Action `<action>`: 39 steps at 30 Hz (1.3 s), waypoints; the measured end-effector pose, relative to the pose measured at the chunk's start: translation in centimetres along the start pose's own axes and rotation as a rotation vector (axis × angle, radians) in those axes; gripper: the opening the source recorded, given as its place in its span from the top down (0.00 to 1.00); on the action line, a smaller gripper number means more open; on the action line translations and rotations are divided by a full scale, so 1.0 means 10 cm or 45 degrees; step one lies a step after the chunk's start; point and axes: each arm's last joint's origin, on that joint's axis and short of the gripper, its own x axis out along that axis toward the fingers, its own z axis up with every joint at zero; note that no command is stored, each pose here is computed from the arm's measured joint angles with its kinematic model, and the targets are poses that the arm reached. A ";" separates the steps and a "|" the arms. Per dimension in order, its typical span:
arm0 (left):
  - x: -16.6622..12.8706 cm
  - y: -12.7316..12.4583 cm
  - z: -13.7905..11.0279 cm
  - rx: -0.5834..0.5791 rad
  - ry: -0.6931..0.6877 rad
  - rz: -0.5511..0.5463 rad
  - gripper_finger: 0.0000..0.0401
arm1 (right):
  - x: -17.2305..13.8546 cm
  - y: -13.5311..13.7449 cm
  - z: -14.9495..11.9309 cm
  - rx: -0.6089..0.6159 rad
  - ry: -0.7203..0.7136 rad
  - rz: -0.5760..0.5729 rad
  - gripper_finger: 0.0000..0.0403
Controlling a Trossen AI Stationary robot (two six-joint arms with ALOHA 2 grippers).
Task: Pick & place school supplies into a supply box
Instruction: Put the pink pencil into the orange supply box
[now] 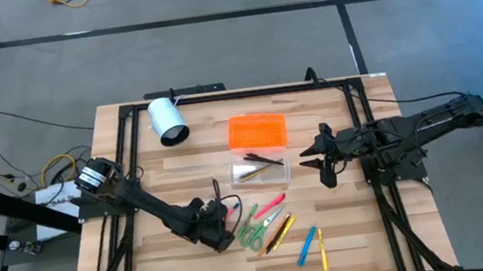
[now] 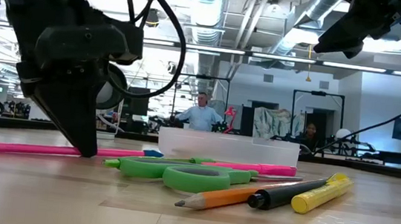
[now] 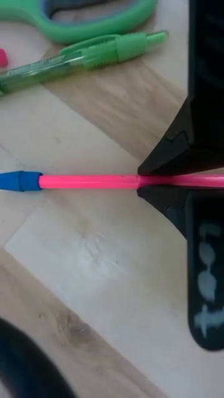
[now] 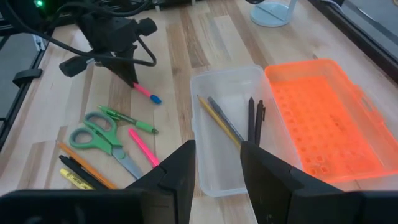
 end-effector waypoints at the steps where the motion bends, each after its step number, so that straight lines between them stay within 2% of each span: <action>1: -0.01 -0.01 0.01 0.007 -0.006 0.002 0.99 | 0.00 0.00 0.00 0.000 0.000 0.000 0.70; 13: -0.18 -0.08 0.15 0.096 -0.069 0.131 1.00 | 0.00 0.00 0.00 -0.002 0.000 0.000 0.70; 25: -0.32 -0.19 0.40 0.149 -0.184 0.115 1.00 | 0.00 0.00 0.00 -0.002 -0.001 0.000 0.70; 31: -0.35 -0.17 0.64 0.216 -0.247 0.139 1.00 | 0.00 0.00 0.00 -0.002 -0.001 0.001 0.70; 39: -0.28 -0.04 1.15 0.377 -0.318 0.146 1.00 | 0.00 0.00 0.00 0.010 -0.001 0.001 0.70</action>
